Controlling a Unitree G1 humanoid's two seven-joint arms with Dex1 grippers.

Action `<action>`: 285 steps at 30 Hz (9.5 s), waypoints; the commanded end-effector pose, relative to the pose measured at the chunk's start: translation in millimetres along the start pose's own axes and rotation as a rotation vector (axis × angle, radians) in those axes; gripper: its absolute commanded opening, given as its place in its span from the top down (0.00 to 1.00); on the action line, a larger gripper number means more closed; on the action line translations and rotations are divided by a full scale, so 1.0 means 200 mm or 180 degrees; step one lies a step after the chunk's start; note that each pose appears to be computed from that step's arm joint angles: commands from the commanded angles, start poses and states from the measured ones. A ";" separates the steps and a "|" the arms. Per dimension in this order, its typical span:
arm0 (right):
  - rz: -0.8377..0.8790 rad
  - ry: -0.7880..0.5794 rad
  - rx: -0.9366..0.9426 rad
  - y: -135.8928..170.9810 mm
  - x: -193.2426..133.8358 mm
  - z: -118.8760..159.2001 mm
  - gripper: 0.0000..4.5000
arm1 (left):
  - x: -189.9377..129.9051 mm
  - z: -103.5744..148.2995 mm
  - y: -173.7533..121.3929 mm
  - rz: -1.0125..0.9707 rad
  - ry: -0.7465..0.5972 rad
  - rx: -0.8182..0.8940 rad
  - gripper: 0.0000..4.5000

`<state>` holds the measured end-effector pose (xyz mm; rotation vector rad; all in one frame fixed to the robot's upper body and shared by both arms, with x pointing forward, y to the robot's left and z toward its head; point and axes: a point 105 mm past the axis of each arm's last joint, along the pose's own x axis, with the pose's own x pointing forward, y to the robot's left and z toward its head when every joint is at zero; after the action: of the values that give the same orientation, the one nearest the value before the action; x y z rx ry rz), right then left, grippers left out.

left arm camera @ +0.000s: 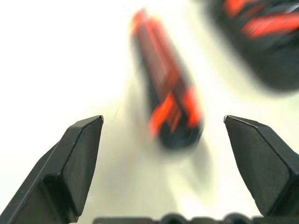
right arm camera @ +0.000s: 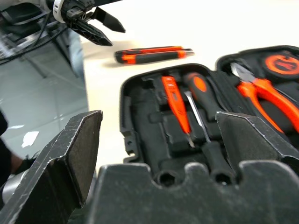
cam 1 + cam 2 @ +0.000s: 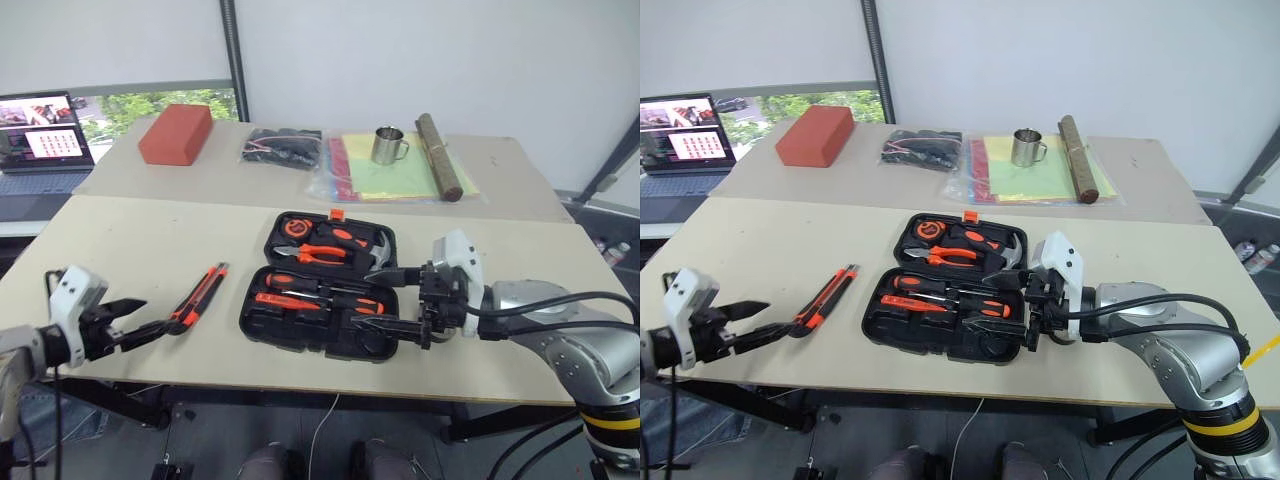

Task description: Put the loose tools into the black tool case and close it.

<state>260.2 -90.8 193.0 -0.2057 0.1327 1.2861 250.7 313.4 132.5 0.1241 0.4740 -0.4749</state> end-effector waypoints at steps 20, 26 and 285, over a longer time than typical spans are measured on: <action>-0.0050 -0.0128 -0.0206 0.06 0.02 0.02 0.00 | 0.40 0.08 0.03 0.0363 0.0613 0.0048 0.61; 0.0046 -0.0099 -0.0088 0.08 -0.02 0.03 0.00 | 0.27 0.43 0.06 0.0028 -0.0223 0.0384 0.63; -0.1627 0.0260 0.0869 -0.39 -0.37 -0.21 0.35 | 0.62 0.47 -0.13 -0.1341 -0.0126 -0.0019 0.32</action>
<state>306.4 -185.7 165.1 -0.0776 0.3172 0.8000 365.2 219.8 150.4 0.0965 0.4771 -0.9388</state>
